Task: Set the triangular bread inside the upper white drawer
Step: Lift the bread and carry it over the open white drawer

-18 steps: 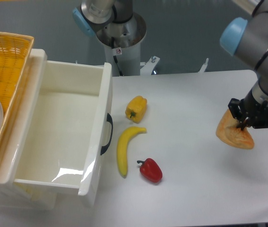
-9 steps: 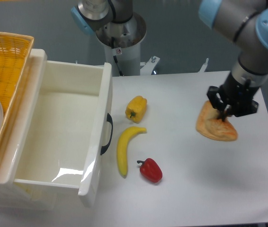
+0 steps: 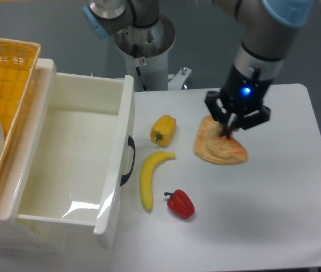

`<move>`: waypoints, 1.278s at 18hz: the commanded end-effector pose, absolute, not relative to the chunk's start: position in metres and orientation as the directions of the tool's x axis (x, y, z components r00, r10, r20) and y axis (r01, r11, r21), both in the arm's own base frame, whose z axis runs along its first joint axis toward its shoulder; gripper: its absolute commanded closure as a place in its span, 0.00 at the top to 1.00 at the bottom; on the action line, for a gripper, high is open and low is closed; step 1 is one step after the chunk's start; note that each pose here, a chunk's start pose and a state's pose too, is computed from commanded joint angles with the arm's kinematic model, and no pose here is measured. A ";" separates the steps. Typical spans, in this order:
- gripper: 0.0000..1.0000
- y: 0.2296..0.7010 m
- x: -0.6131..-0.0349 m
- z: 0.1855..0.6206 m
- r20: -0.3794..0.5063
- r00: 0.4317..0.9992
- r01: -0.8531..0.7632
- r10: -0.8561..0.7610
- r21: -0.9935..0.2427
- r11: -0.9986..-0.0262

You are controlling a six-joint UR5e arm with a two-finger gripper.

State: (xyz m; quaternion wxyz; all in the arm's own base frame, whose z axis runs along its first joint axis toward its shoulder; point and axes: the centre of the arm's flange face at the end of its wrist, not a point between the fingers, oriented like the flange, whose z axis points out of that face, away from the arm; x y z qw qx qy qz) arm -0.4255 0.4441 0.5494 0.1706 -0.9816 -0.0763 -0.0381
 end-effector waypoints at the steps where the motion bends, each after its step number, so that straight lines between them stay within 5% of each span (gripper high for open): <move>1: 0.00 0.448 -0.417 0.548 0.106 0.986 0.157 0.129 -0.328 -0.932; 12: 0.00 0.519 -0.263 0.550 0.147 0.988 0.002 -0.048 -0.321 -0.947; 23: 0.00 0.543 -0.245 0.517 0.186 0.978 -0.041 -0.097 -0.285 -0.958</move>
